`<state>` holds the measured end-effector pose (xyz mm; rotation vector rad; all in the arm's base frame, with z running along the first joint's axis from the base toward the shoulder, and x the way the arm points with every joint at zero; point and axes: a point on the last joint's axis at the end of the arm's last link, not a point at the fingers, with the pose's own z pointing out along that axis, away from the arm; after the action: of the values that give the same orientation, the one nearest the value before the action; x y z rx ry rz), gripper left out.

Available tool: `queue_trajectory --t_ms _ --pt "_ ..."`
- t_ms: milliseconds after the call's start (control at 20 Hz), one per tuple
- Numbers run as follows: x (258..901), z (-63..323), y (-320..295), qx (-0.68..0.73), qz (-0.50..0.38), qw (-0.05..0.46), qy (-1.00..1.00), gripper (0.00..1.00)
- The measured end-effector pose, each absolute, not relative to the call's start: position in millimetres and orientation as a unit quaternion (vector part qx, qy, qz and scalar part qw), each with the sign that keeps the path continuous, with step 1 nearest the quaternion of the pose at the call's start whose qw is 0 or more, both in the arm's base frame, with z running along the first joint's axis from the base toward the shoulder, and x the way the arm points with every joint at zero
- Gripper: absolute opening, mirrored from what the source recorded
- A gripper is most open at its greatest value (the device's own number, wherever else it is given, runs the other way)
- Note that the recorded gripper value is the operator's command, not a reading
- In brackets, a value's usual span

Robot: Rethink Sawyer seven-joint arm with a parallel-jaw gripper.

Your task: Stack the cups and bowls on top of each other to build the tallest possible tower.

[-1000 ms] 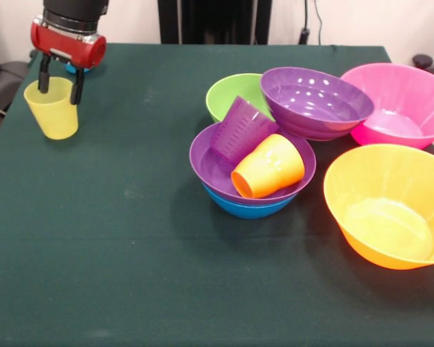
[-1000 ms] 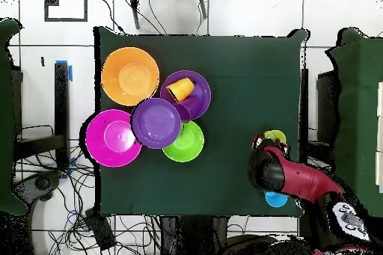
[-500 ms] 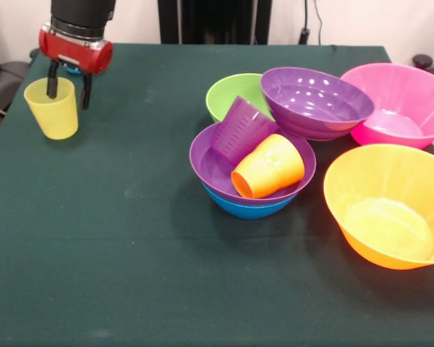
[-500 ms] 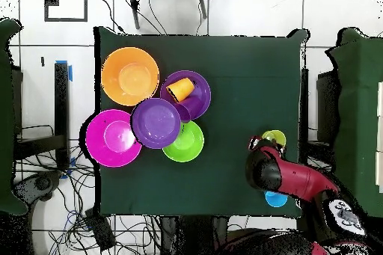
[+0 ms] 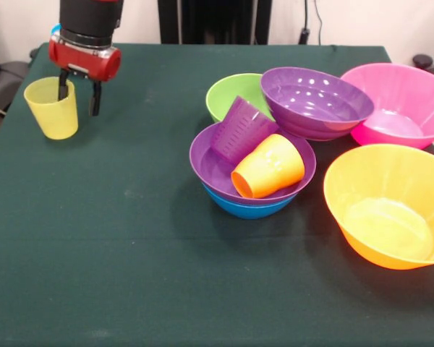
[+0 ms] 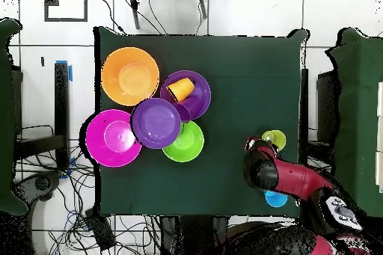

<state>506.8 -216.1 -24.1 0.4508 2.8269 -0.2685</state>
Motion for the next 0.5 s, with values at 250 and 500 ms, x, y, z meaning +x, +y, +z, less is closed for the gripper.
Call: queue_trajectory --t_ms 250,500 --pt "500 -42 -205 0.155 -0.079 0.119 0.977 1.00" --pt "498 -52 -198 0.155 -0.070 0.114 0.979 1.00"
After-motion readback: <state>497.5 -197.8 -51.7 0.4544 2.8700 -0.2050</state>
